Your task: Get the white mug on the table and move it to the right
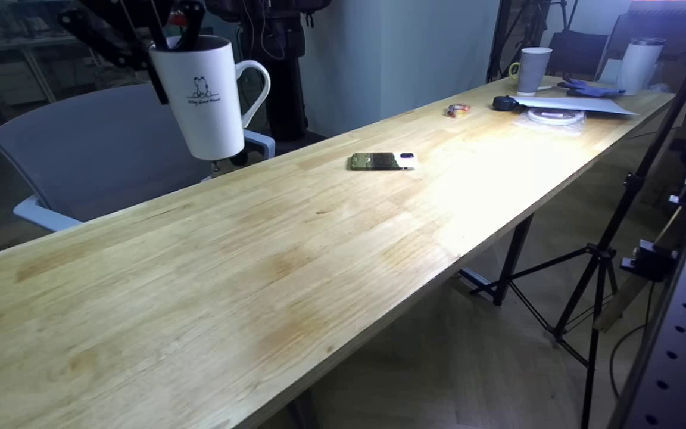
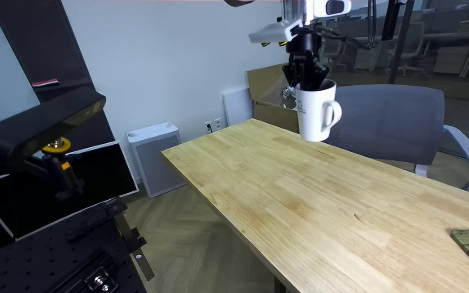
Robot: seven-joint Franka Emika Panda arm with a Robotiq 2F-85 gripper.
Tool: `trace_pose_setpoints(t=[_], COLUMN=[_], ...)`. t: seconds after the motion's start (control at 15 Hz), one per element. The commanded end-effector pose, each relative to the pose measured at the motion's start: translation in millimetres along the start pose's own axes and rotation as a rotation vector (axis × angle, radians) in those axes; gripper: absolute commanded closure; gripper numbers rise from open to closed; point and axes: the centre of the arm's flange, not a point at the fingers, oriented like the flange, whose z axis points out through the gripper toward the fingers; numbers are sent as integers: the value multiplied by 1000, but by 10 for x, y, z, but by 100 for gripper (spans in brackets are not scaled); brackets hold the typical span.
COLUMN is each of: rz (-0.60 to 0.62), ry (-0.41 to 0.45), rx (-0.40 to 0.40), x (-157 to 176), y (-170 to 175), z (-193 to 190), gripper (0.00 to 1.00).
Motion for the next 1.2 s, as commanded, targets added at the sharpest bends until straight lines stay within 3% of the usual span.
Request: trace_pose_setpoints(t=[0.0, 0.8, 1.13], rz=[69, 311, 392], ry=[17, 5, -23], rx=[-18, -38, -35], x=[145, 510, 457], y=[457, 2076, 2457], z=[-251, -264, -174], gripper=[98, 98, 98])
